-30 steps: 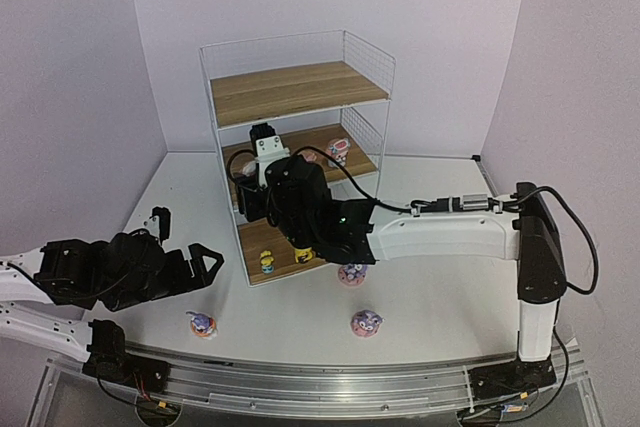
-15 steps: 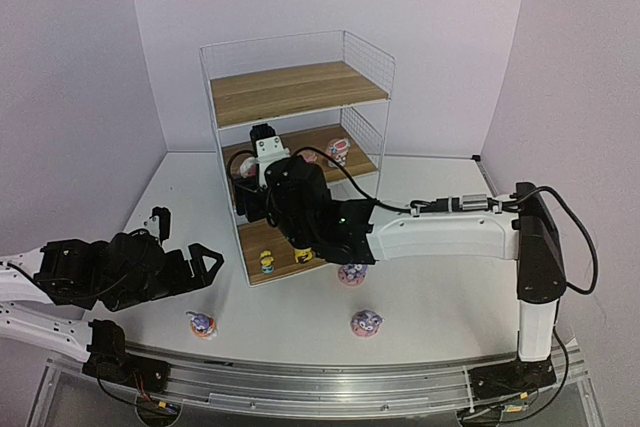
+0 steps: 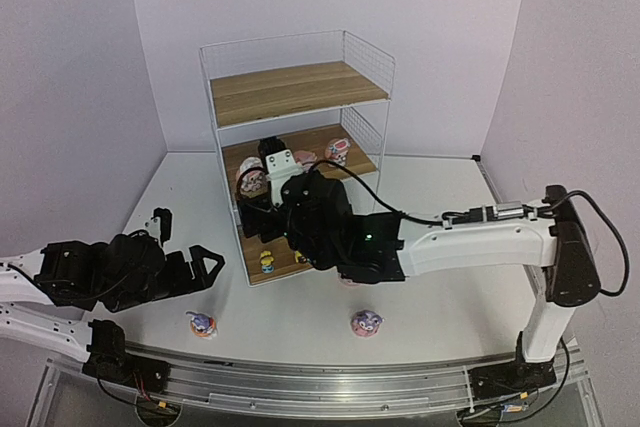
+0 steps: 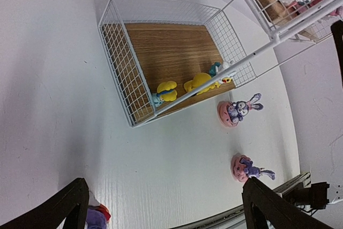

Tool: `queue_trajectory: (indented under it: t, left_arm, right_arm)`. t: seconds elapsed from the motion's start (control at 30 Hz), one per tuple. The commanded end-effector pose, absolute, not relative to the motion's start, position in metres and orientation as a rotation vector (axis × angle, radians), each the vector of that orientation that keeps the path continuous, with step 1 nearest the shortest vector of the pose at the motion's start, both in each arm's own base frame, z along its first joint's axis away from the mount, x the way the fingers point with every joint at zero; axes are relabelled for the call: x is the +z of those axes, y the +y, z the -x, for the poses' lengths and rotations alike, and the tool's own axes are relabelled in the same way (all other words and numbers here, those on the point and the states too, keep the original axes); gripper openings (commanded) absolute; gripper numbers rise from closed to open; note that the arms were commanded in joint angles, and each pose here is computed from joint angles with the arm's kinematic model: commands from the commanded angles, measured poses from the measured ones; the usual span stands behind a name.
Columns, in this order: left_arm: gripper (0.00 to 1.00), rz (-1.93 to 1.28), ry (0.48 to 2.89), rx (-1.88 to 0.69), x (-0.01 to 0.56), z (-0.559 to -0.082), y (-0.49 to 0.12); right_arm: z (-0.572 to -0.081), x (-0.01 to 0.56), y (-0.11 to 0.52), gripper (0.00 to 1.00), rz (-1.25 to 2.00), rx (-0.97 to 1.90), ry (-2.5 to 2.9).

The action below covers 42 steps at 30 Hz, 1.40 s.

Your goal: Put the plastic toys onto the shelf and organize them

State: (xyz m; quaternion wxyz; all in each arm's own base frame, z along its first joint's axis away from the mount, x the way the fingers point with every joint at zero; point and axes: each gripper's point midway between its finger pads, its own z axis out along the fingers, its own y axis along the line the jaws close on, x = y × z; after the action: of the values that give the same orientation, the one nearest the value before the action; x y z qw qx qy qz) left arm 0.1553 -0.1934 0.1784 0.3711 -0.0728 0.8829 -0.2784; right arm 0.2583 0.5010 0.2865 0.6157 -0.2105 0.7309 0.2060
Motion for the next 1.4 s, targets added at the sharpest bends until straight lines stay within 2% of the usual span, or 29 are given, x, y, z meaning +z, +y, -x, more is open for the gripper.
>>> queue_trajectory:
  t: [0.0, 0.23, 0.47, 0.63, 0.83, 1.0, 1.2, 1.37]
  left_arm:
    - [1.00, 0.154, 2.216, -0.807, 0.194, -0.154, -0.201]
    - [1.00, 0.003, 2.193, -0.887, 0.202, -0.148, -0.223]
    - [1.00, -0.236, 2.175, -0.992, 0.197, -0.133, -0.259]
    - [1.00, -0.403, 2.147, -1.085, 0.193, -0.119, -0.283]
    - [1.00, -0.503, 2.104, -1.137, 0.194, -0.113, -0.301]
    - [1.00, -0.520, 2.095, -1.154, 0.190, -0.111, -0.305]
    - [1.00, -0.528, 2.092, -1.168, 0.187, -0.109, -0.305]
    - [1.00, -0.517, 2.099, -1.162, 0.185, -0.110, -0.303]
  right_arm:
    - [-0.235, 0.329, 0.463, 0.92, 0.406, 0.604, 1.691]
    - [-0.184, 0.283, 0.405, 0.97, 0.562, 0.726, 1.958]
    - [-0.151, 0.195, 0.309, 0.97, 0.491, 0.535, 2.360]
    - [-0.146, 0.156, 0.272, 0.97, 0.363, 0.481, 2.489]
    - [-0.160, 0.102, 0.269, 0.93, 0.355, 0.358, 2.660]
    - [-0.158, 0.077, 0.298, 0.91, 0.480, 0.445, 2.680]
    - [-0.170, 0.048, 0.308, 0.74, 0.494, 0.435, 2.686]
    - [-0.172, 0.042, 0.309, 0.72, 0.489, 0.426, 2.687]
